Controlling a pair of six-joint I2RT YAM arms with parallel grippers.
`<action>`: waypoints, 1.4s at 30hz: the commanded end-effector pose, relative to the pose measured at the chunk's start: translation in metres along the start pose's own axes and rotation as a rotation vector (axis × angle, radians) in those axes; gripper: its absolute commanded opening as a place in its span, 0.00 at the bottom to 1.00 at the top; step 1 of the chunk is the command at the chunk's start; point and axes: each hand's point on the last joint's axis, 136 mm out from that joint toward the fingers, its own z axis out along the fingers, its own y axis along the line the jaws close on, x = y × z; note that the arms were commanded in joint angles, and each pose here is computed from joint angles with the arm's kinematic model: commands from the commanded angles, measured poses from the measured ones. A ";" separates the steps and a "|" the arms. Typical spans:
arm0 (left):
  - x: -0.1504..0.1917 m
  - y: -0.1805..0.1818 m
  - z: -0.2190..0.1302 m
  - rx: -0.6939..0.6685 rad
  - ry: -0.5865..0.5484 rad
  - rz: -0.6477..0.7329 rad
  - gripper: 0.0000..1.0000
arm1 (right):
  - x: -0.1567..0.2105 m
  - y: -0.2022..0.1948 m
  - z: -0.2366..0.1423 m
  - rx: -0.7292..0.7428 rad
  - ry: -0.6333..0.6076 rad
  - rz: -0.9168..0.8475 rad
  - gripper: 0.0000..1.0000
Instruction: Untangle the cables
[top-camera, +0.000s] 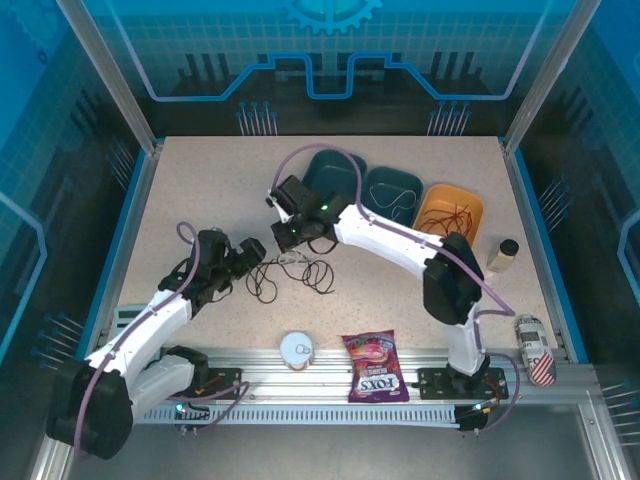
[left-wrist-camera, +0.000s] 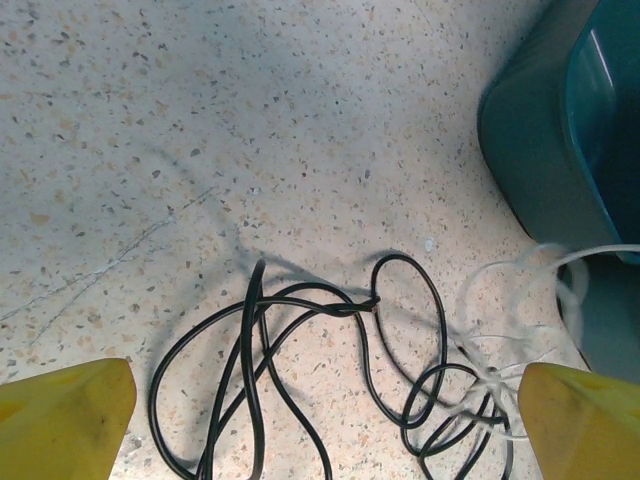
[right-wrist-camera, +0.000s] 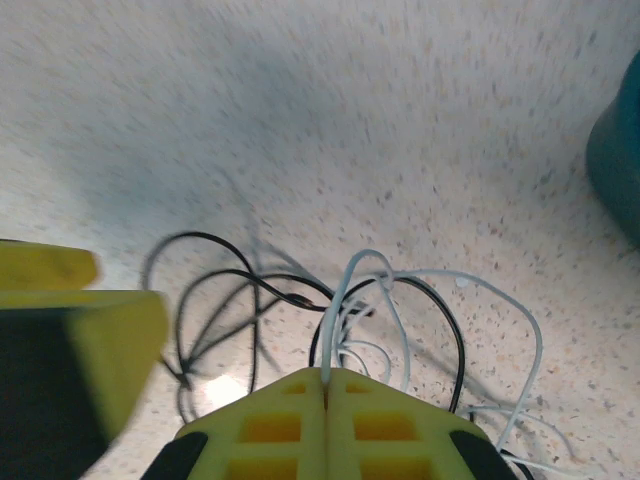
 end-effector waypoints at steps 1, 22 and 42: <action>-0.003 -0.013 0.000 0.056 0.004 0.039 0.99 | -0.020 0.017 -0.034 -0.070 -0.090 -0.029 0.00; -0.018 -0.083 -0.038 0.425 -0.053 0.052 0.99 | -0.053 0.032 -0.117 -0.142 -0.277 -0.111 0.00; -0.023 -0.134 -0.052 0.603 0.050 0.053 0.93 | -0.052 0.042 -0.125 -0.245 -0.327 -0.123 0.00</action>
